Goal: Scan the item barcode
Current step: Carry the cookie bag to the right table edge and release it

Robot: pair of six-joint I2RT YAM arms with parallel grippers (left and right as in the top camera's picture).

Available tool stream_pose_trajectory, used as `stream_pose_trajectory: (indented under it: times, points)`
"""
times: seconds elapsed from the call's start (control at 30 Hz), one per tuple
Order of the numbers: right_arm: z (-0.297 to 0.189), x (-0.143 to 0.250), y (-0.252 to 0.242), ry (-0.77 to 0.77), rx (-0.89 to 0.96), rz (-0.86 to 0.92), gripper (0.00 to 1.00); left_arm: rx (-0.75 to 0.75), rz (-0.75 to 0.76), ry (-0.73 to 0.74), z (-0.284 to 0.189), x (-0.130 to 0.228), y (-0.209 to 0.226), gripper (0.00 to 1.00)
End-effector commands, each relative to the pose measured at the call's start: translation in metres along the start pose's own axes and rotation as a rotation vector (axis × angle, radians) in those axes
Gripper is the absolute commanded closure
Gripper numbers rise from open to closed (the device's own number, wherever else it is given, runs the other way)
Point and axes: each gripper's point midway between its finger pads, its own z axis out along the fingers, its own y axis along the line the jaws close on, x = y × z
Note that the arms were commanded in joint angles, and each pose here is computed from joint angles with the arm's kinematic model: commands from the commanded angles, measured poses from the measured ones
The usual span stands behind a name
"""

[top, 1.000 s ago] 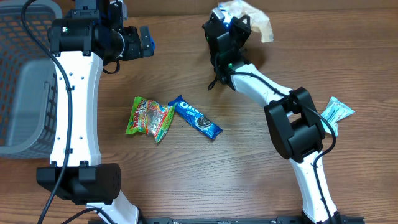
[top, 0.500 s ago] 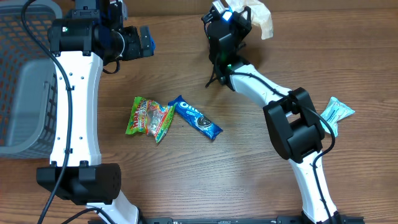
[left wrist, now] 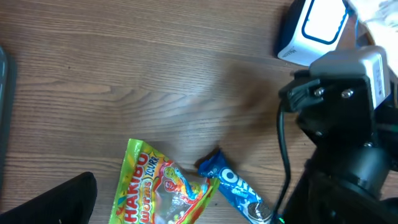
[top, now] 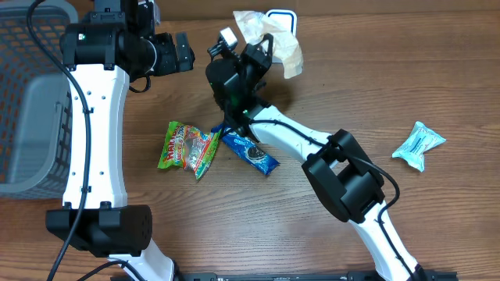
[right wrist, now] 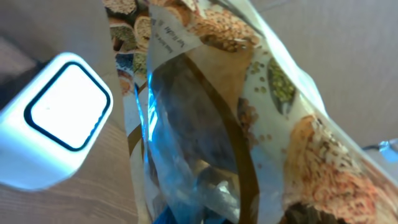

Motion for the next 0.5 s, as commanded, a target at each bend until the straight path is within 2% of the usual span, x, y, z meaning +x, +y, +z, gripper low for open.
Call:
stream_pose_trajectory:
  times: [0.0,0.1,0.23,0.37,0.43,0.47]
  points:
    - [0.007,0.006,-0.038,0.024,-0.024,0.061,0.96,-0.002,0.005,-0.006,0.0,-0.002,-0.003,0.0]
    - [-0.004,0.017,0.002,0.006,-0.188,-0.009,0.97,-0.002,0.005,-0.006,0.0,-0.002,-0.003,0.0]
    - [-0.032,0.031,0.026,0.02,-0.389,0.032,0.97,0.001,0.009,-0.005,0.0,-0.001,-0.005,0.0]
    - [-0.051,0.034,-0.001,0.038,-0.506,0.166,0.96,0.001,0.009,-0.005,0.0,-0.001,-0.005,0.0]
    - [-0.057,0.038,-0.031,0.054,-0.576,0.281,0.96,0.001,0.009,-0.005,0.0,-0.001,-0.005,0.0]
    - [-0.057,0.048,-0.063,0.09,-0.627,0.417,0.96,0.001,0.009,-0.005,0.0,-0.001,-0.005,0.01]
